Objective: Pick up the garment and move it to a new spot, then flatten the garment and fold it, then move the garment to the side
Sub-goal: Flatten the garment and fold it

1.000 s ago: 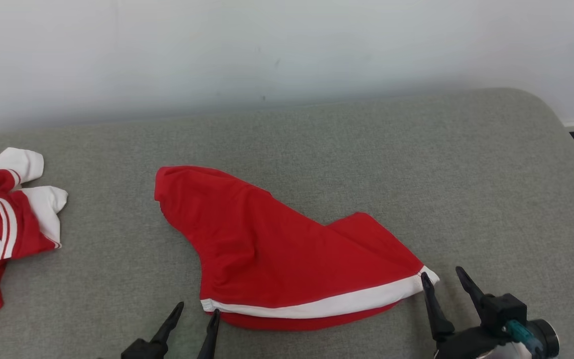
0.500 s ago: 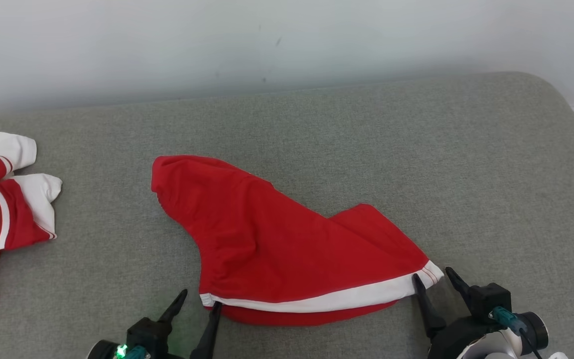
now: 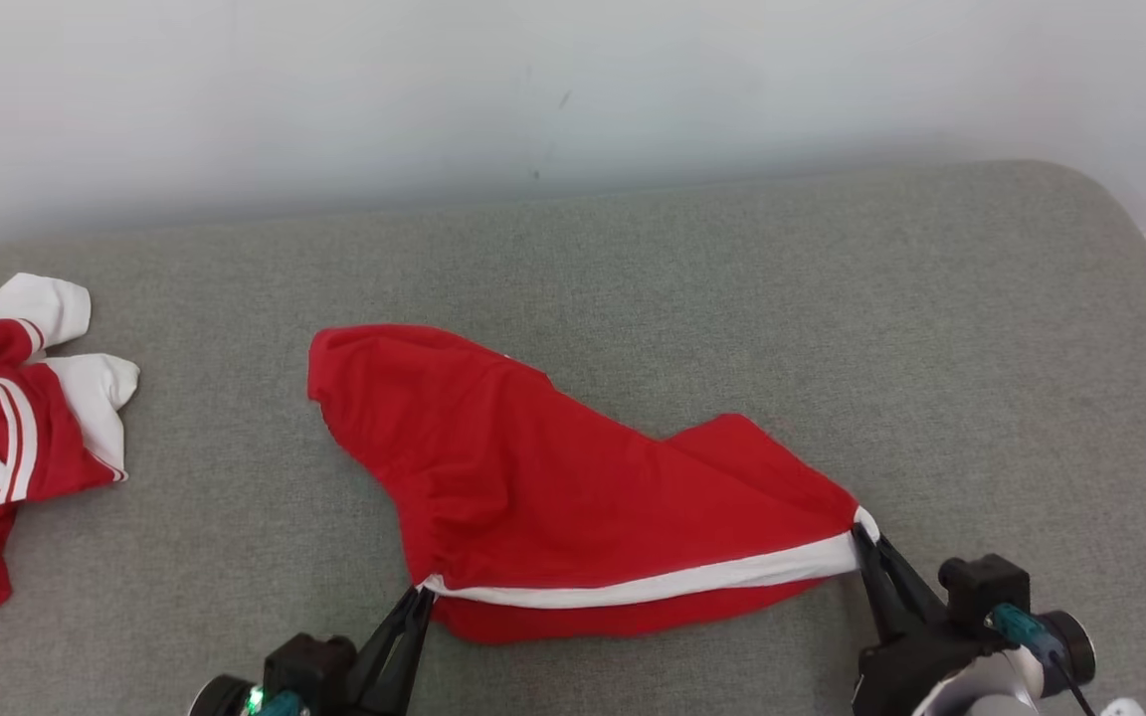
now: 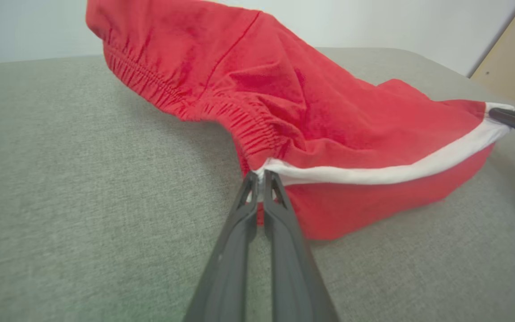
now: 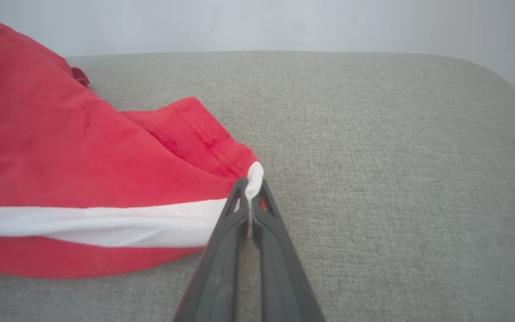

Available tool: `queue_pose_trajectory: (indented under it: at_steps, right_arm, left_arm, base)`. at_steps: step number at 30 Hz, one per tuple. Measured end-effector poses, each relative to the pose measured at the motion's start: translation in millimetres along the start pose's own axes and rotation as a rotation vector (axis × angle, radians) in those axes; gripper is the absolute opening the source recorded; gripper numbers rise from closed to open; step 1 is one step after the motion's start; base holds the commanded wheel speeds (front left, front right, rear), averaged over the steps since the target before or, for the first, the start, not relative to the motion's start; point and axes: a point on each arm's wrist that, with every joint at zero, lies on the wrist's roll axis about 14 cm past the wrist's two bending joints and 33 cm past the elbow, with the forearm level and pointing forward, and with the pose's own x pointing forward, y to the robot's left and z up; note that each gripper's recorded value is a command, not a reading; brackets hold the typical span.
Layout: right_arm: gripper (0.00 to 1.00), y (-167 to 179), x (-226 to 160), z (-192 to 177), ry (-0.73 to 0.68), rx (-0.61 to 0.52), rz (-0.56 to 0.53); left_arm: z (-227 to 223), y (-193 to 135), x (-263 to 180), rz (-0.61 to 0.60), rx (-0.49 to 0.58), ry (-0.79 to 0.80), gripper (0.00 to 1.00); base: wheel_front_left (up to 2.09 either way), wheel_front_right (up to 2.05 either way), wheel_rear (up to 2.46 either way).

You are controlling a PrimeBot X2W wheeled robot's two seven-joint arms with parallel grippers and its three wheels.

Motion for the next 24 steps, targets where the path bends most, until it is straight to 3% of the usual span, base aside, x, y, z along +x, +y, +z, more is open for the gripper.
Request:
queue_pose_trajectory:
  at_steps: [12, 16, 24]
  right_arm:
    - [0.00, 19.4, -30.2, 4.5, -0.055, 0.017, 0.061]
    - [0.00, 26.6, -24.8, 23.4, -0.109, 0.033, 0.095]
    - [0.00, 33.2, 11.0, 79.7, -0.225, 0.103, 0.158]
  left_arm:
    - [20.9, 7.8, -33.0, 0.053, 0.002, -0.094, 0.00]
    - [47.6, 13.5, -28.4, 0.042, 0.056, -0.160, 0.00]
    - [131.8, 28.3, 9.6, -0.051, 0.261, -0.304, 0.00]
  base:
    - [0.00, 0.00, 0.00]
    - [0.00, 0.00, 0.00]
    - [0.00, 0.00, 0.00]
